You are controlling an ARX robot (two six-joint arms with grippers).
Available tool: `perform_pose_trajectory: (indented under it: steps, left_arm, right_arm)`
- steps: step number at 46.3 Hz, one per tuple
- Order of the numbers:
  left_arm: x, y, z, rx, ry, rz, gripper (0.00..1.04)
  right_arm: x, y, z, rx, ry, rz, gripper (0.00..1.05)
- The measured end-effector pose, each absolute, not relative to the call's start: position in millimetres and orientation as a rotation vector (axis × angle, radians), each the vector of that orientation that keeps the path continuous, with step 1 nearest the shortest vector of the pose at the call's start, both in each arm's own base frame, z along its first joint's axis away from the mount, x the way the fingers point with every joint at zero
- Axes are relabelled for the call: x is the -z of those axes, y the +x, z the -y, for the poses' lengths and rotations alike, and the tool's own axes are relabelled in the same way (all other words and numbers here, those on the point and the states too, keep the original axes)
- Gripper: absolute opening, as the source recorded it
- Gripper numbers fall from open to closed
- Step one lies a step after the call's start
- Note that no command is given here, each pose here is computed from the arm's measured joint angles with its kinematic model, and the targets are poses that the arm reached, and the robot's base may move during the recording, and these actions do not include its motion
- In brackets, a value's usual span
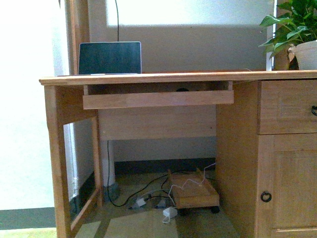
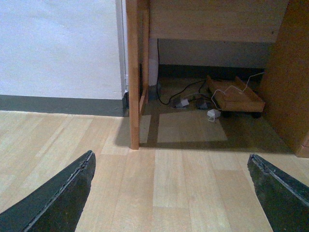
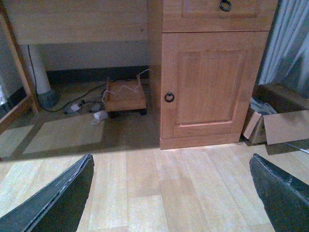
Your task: Place mouse
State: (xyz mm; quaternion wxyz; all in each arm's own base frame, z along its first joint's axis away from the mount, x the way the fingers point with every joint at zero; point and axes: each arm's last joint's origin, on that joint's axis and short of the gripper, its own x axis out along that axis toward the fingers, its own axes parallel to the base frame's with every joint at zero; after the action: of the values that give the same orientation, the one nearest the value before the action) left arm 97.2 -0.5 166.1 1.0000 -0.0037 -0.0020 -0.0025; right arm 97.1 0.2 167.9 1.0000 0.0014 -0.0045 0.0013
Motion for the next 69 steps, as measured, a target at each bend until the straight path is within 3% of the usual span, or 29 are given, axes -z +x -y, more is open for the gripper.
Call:
perform_pose_trajectory:
  steps: [69]
  left_arm:
    - [-166.1,97.2,0.5,0.005,-0.007,0.004,0.97]
  right_arm:
    - [-167.9,97.1,-0.2,-0.003,0.003,0.009,0.97]
